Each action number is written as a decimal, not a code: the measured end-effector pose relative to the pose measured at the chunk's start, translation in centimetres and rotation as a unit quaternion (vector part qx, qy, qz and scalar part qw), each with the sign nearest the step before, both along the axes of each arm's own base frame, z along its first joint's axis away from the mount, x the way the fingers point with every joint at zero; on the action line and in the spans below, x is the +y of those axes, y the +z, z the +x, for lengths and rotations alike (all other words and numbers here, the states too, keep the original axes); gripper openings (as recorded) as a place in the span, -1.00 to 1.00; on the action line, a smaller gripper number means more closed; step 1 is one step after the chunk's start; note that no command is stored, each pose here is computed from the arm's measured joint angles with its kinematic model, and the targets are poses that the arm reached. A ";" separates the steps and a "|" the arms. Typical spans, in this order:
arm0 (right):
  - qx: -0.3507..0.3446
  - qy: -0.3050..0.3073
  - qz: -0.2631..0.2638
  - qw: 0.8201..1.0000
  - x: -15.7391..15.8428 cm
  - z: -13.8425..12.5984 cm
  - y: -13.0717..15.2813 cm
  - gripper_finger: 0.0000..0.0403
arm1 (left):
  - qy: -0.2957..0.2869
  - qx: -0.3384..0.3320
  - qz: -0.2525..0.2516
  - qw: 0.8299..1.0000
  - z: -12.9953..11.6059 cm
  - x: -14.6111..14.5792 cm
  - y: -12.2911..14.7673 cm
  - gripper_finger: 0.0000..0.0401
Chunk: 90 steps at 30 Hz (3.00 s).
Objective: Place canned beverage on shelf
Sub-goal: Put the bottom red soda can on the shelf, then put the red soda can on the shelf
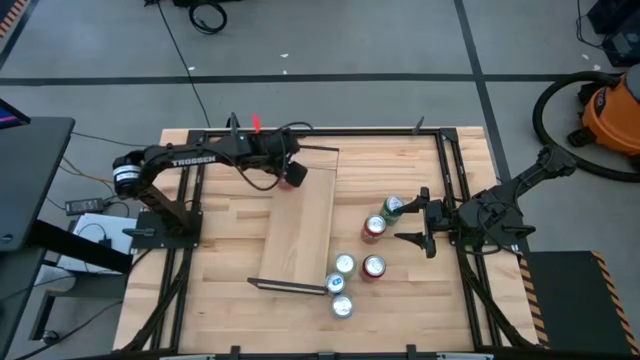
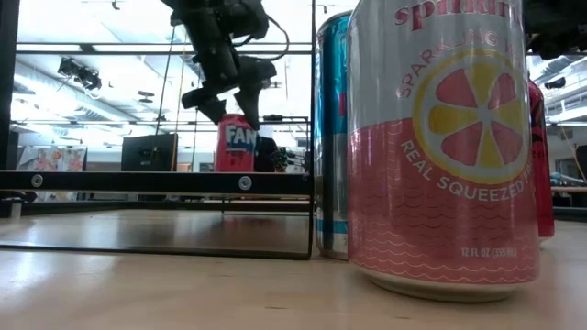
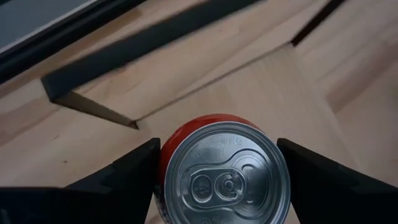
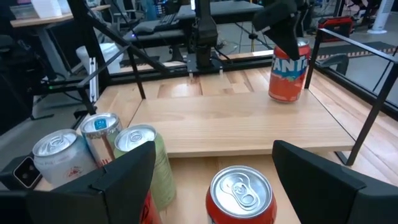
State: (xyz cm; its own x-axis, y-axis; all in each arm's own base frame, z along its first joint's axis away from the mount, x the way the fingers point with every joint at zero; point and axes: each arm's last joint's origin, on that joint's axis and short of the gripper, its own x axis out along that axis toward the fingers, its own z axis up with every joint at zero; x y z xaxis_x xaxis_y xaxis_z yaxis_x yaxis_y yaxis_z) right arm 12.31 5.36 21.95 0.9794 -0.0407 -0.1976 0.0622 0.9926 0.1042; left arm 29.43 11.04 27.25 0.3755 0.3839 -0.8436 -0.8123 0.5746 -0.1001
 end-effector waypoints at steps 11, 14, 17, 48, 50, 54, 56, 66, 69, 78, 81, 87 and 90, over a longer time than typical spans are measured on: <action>0.001 0.000 0.000 1.000 0.0 0.0 0.0 0.66 | 0.008 -0.007 -0.003 1.000 0.1 0.2 0.0 0.64; 0.001 0.000 0.000 1.000 0.0 0.0 0.0 0.66 | 0.007 -0.013 -0.001 1.000 0.2 0.1 0.1 0.76; -0.002 0.001 0.002 1.000 0.0 0.0 0.0 0.66 | 0.001 -0.014 0.004 1.000 0.3 0.2 0.5 0.83; -0.005 -0.002 0.002 1.000 0.0 0.0 0.1 0.66 | -0.204 -0.098 0.085 0.970 8.0 -11.2 3.1 0.85; -0.005 -0.002 0.002 1.000 0.0 0.0 0.1 0.66 | -0.224 -0.103 0.088 0.965 8.5 -12.4 2.7 0.85; -0.003 -0.003 0.001 1.000 0.0 0.0 0.1 0.66 | -0.254 -0.098 0.117 0.955 8.7 -14.9 2.4 0.85; -0.003 -0.001 -0.003 1.000 0.0 0.0 0.1 0.66 | -0.272 -0.090 0.141 0.948 8.5 -16.3 2.4 0.85; -0.012 -0.038 -0.050 0.998 -0.6 0.2 0.3 0.66 | -0.382 -0.048 0.192 0.903 7.4 -20.4 2.2 0.85; -0.008 -0.050 -0.055 0.997 -1.0 0.4 0.2 0.66 | -0.383 -0.035 0.190 0.903 7.3 -20.2 2.0 0.85; 0.009 -0.072 -0.054 0.996 -1.4 0.8 -0.2 0.66 | -0.413 -0.045 0.134 0.900 7.5 -19.6 1.8 0.85; 0.015 -0.074 -0.055 0.996 -1.3 1.2 -0.4 0.66 | -0.421 -0.048 0.129 0.897 7.5 -19.7 1.8 0.85; 0.015 -0.081 -0.070 0.994 -1.4 1.7 -0.5 0.66 | -0.432 -0.059 0.114 0.893 7.6 -19.9 1.9 0.85; 0.016 -0.088 -0.073 0.993 -1.6 1.8 -0.5 0.66 | -0.432 -0.073 0.113 0.892 7.8 -19.9 2.0 0.85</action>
